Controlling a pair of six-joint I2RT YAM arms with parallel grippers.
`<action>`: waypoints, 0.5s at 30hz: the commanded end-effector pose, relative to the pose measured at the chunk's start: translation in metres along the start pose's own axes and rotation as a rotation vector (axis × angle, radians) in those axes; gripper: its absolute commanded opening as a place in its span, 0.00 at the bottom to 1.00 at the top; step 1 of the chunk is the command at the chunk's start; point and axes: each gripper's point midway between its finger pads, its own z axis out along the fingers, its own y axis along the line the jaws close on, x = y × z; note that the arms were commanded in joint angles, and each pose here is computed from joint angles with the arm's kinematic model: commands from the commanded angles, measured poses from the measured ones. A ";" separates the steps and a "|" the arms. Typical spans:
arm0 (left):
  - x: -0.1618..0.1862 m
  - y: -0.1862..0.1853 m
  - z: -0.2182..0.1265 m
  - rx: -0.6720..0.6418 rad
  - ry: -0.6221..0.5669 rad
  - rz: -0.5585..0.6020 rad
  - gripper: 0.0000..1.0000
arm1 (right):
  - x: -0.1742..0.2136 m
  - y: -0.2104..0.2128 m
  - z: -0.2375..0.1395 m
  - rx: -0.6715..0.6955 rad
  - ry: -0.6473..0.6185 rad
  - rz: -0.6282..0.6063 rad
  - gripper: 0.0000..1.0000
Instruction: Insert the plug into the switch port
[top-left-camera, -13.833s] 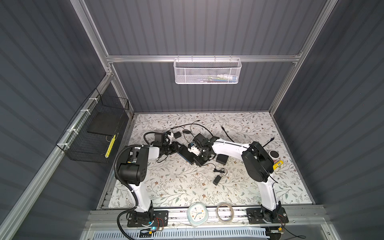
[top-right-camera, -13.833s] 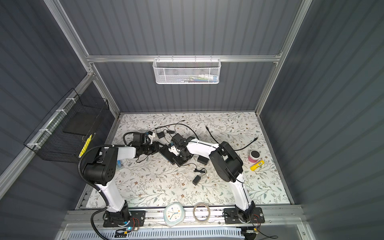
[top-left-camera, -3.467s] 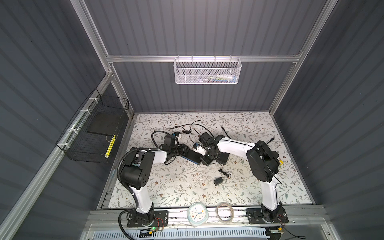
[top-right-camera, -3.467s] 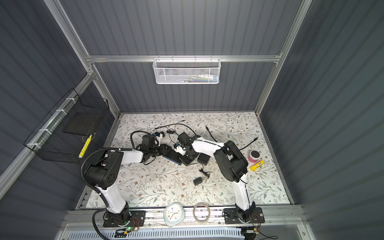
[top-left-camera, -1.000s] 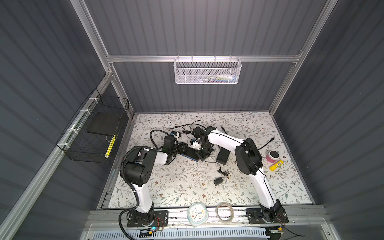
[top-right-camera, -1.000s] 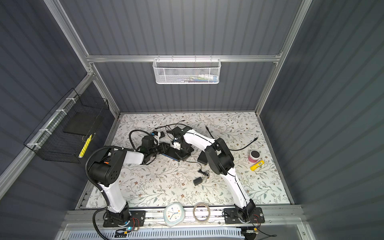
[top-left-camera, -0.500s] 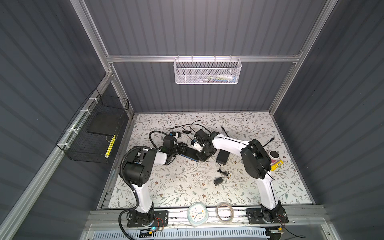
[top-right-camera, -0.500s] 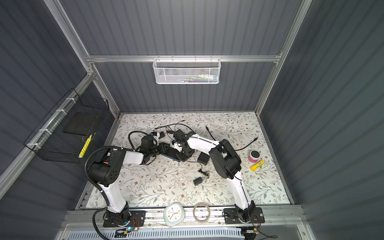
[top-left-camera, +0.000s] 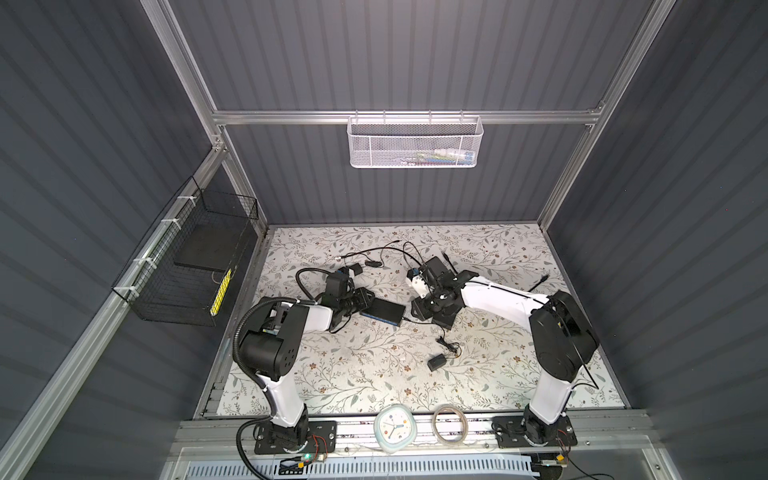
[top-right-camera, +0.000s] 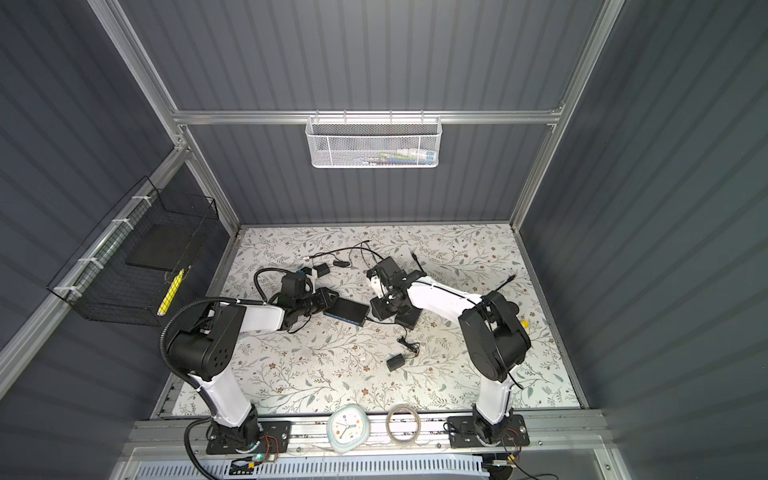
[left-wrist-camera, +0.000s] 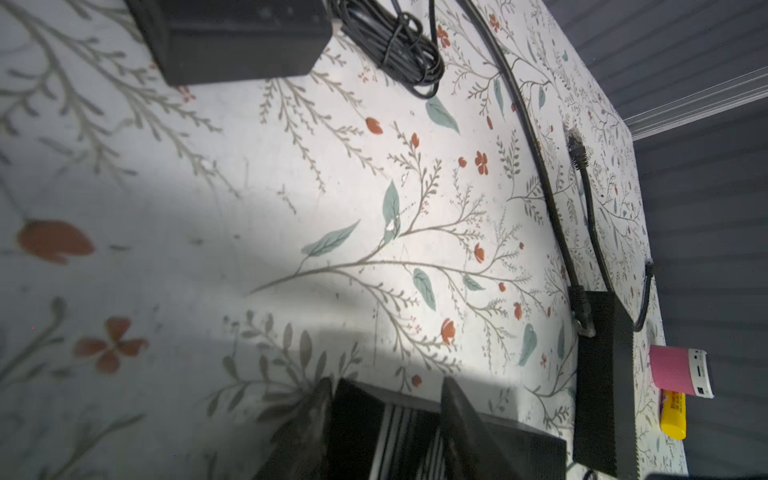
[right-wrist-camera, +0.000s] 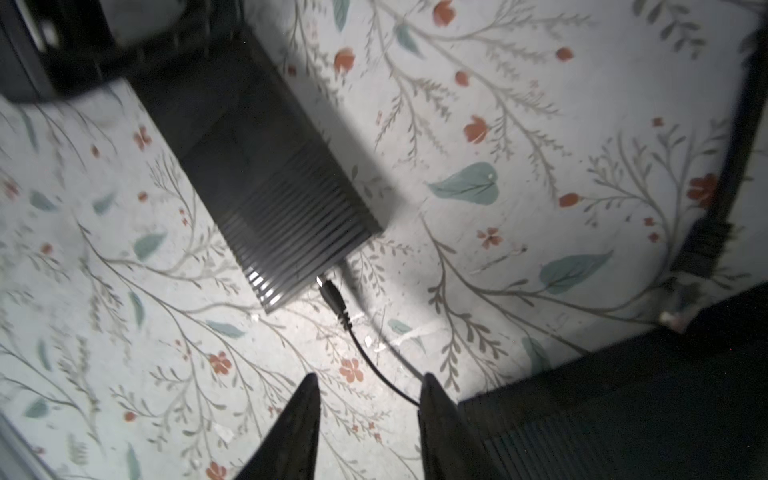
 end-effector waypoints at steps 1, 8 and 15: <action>0.099 0.071 -0.022 -0.303 0.342 -0.131 0.45 | -0.020 0.024 0.008 -0.196 -0.056 0.211 0.43; 0.077 0.060 -0.033 -0.267 0.316 -0.075 0.48 | -0.023 0.027 0.039 -0.242 -0.018 0.376 0.46; 0.087 0.063 -0.032 -0.246 0.330 -0.094 0.48 | -0.005 0.025 0.051 -0.206 0.054 0.379 0.40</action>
